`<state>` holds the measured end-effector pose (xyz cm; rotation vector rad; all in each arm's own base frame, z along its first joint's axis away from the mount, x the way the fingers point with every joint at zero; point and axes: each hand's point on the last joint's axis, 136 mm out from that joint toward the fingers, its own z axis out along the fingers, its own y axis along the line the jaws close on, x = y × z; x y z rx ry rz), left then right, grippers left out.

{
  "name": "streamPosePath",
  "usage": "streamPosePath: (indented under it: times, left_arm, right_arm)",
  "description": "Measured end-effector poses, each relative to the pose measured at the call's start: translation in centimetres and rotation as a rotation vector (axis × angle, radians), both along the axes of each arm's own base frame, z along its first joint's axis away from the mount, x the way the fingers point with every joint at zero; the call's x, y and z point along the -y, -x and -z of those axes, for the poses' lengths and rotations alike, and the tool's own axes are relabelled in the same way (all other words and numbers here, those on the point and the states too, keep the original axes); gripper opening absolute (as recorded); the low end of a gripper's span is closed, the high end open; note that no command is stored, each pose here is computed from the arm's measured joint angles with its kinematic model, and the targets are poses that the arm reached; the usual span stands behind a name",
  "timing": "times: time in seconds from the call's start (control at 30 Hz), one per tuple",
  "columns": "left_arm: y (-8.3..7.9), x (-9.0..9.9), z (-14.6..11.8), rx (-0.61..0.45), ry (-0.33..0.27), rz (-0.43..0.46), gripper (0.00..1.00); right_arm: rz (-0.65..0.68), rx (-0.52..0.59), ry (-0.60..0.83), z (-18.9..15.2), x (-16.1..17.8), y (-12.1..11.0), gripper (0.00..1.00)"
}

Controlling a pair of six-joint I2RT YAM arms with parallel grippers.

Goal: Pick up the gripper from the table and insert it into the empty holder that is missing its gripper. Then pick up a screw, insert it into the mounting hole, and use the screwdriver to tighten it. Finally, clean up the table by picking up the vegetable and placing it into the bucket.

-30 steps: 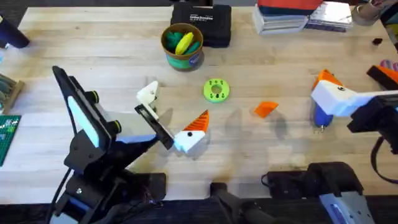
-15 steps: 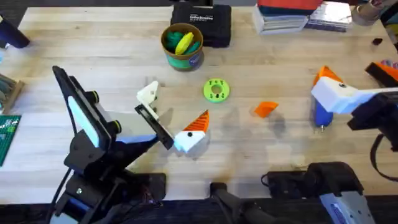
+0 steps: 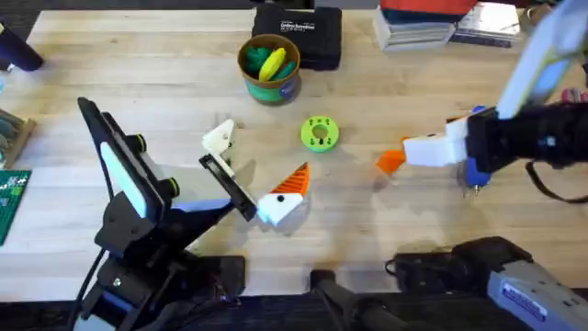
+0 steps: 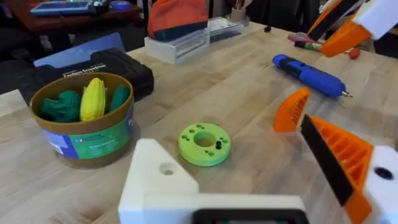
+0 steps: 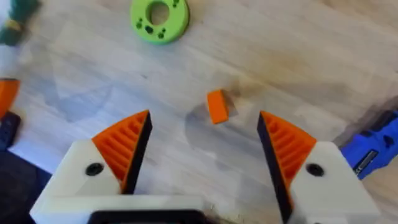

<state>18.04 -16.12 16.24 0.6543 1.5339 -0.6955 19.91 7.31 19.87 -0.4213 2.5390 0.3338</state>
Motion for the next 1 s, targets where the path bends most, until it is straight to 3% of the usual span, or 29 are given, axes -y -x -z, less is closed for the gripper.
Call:
streamPosePath:
  times: [0.1,0.33,0.6,0.8,0.93,1.0]
  left_arm:
    - [0.0,0.0,0.0,0.000,0.000,0.000,0.986]
    - [0.0,0.0,0.0,0.000,0.000,0.000,0.986]
    - [0.0,0.0,0.0,0.000,0.000,0.000,0.986]
    - [0.0,0.0,0.0,0.000,0.000,0.000,0.986]
    - [0.0,0.0,0.0,0.000,0.000,0.000,0.986]
    - [0.0,0.0,0.0,0.000,0.000,0.000,0.986]
  right_arm:
    - [-0.050,-0.055,0.033,0.7,-0.5,-0.6,0.993]
    - [-0.104,-0.288,0.168,4.8,0.7,0.5,0.995]
    - [-0.226,-0.364,0.305,7.9,0.0,-0.8,0.993]
    - [-0.290,-0.431,0.368,9.9,-0.6,-0.8,0.794]
    - [-0.311,-0.431,0.387,10.2,-0.8,-0.9,0.552]
    - [-0.312,-0.430,0.390,10.2,-0.8,-0.9,0.518]
